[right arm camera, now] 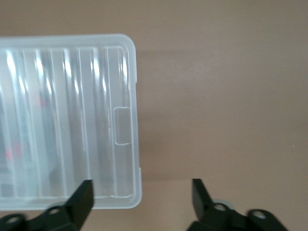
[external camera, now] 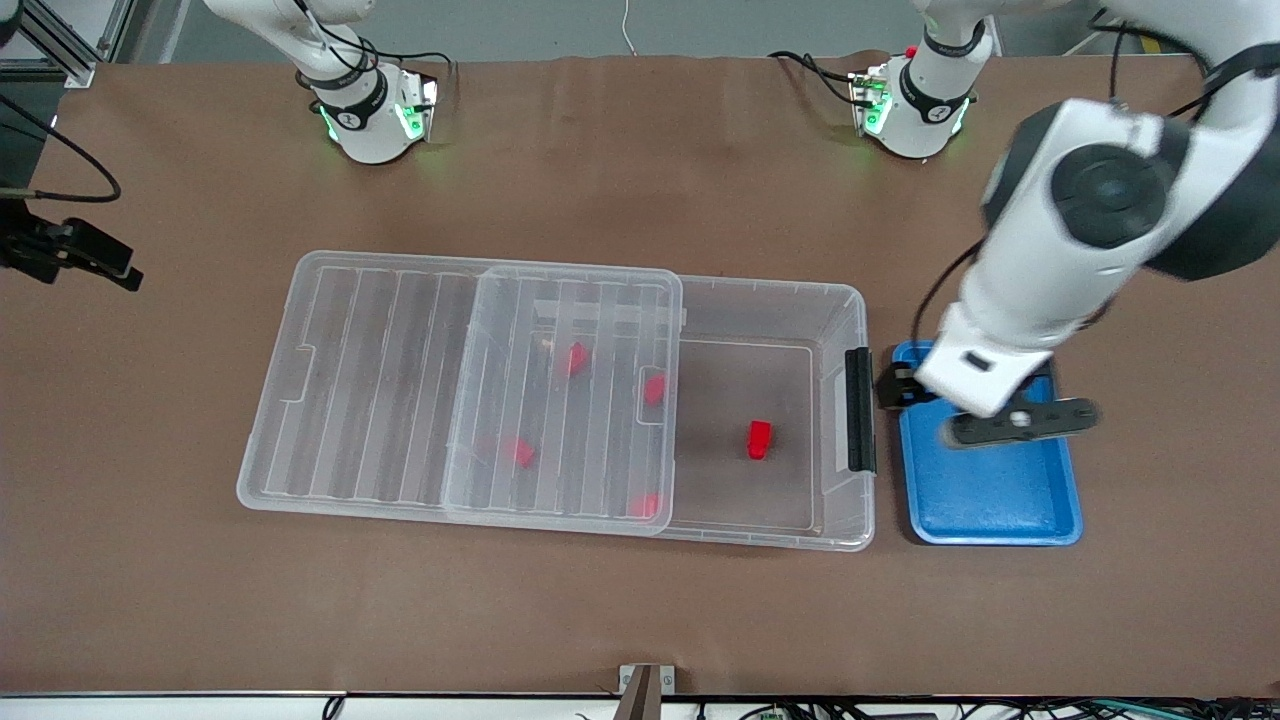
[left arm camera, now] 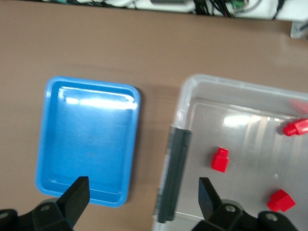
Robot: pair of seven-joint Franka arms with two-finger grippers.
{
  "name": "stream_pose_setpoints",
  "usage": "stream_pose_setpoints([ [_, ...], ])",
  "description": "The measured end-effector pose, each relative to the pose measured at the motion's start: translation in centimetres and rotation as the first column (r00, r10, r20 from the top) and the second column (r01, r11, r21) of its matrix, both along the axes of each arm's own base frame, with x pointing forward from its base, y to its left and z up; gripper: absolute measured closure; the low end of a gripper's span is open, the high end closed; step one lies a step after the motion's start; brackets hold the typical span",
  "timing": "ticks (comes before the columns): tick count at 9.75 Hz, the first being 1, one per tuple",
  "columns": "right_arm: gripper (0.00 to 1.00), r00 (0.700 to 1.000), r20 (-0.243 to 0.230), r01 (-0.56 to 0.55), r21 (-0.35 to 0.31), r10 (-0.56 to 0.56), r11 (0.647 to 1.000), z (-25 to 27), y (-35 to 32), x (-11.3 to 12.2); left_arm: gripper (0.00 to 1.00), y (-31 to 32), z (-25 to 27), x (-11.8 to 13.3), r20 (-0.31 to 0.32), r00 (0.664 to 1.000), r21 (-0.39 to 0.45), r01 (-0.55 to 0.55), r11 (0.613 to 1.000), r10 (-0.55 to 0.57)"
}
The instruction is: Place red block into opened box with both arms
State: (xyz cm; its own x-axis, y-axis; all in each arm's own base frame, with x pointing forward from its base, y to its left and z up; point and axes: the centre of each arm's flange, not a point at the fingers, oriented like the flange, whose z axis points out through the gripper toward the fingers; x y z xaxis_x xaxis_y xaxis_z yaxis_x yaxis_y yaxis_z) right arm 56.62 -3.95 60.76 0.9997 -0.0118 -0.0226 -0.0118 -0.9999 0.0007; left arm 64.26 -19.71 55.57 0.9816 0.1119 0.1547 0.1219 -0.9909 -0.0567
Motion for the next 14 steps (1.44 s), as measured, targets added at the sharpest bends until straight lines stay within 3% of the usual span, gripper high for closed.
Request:
stream_pose_setpoints([
  [2, 0.50, 0.994, -0.021, -0.104, 0.006, 0.104, 0.995, -7.3, -3.3, 3.0, 0.00, 4.3, 4.2, -1.2, -0.003, 0.999, -0.021, -0.051, 0.998, 0.051],
  [5, 0.96, 0.966, -0.055, -0.249, 0.043, 0.251, 0.968, -19.0, -5.1, 5.4, 0.00, 9.6, 7.7, -2.4, -0.017, 0.999, 0.015, 0.047, 0.999, -0.047],
  [7, 0.99, 0.957, -0.082, -0.264, 0.144, 0.277, 0.954, -23.7, -5.6, 5.2, 0.00, 13.4, 8.9, -2.6, -0.021, 0.995, -0.001, 0.095, 0.995, -0.095],
  [9, 0.99, 0.959, -0.089, -0.247, 0.207, 0.270, 0.947, -25.1, -4.7, 4.7, 0.00, 16.2, 10.5, -3.8, -0.030, 0.996, -0.059, 0.084, 0.995, -0.086],
  [11, 0.99, 0.959, -0.090, -0.237, 0.268, 0.270, 0.934, -26.2, -2.8, 4.3, 0.00, 17.1, 11.8, -5.6, -0.056, 0.993, -0.052, 0.100, 0.994, -0.103],
  [14, 0.99, 0.952, -0.077, -0.256, 0.323, 0.295, 0.911, -26.5, 1.2, 4.5, 0.00, 15.1, 11.5, -6.4, -0.085, 0.983, -0.017, 0.159, 0.987, -0.160],
])
